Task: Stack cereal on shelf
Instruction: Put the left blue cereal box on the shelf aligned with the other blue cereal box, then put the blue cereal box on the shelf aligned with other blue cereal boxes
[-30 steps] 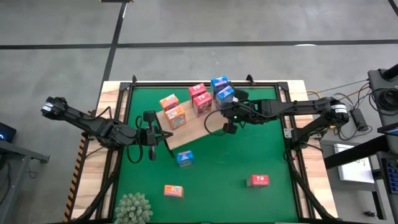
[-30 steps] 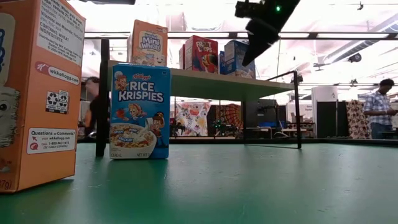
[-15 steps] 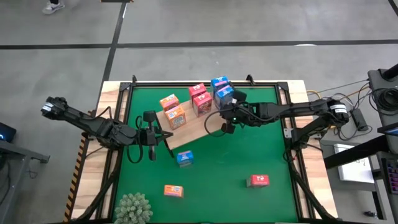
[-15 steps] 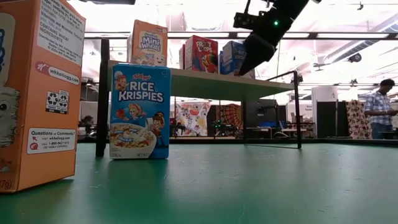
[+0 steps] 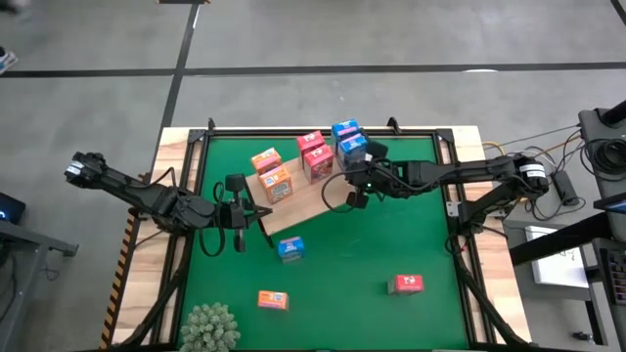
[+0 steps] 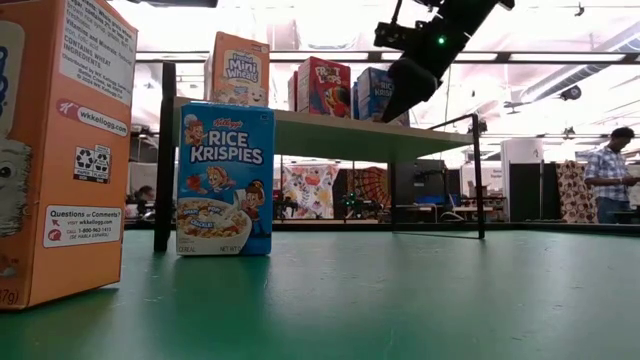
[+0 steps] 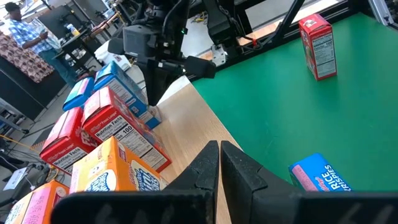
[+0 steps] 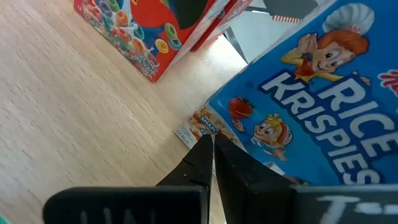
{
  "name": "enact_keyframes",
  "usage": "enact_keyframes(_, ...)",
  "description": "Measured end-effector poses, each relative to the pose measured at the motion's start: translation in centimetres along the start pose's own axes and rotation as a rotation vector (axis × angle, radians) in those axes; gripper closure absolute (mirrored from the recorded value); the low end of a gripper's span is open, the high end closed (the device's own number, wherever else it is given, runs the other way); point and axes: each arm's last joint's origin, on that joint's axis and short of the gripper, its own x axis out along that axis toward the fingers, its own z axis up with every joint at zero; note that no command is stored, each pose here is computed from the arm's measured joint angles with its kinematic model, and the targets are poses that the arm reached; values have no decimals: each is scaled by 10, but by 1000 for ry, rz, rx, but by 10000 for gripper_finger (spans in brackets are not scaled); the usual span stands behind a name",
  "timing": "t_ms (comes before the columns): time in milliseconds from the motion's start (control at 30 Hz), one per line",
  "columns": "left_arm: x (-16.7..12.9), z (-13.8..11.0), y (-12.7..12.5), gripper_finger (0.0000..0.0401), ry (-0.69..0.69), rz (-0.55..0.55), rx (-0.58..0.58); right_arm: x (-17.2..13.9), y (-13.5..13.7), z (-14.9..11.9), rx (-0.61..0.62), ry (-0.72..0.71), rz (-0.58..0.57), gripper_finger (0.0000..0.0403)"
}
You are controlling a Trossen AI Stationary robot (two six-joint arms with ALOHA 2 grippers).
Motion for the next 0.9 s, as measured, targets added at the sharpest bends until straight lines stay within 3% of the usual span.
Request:
enact_keyframes(500, 0, 0, 0, 401, 0, 0, -1, -5, 0, 0, -12, 4, 7, 394)
enact_keyframes(767, 0, 0, 0, 401, -1, -4, -63, -42, 8, 18, -9, -51, 72, 394)
enact_keyframes(900, 0, 0, -1, 401, 3, -9, -80, -69, 17, 30, 27, -83, 194, 394)
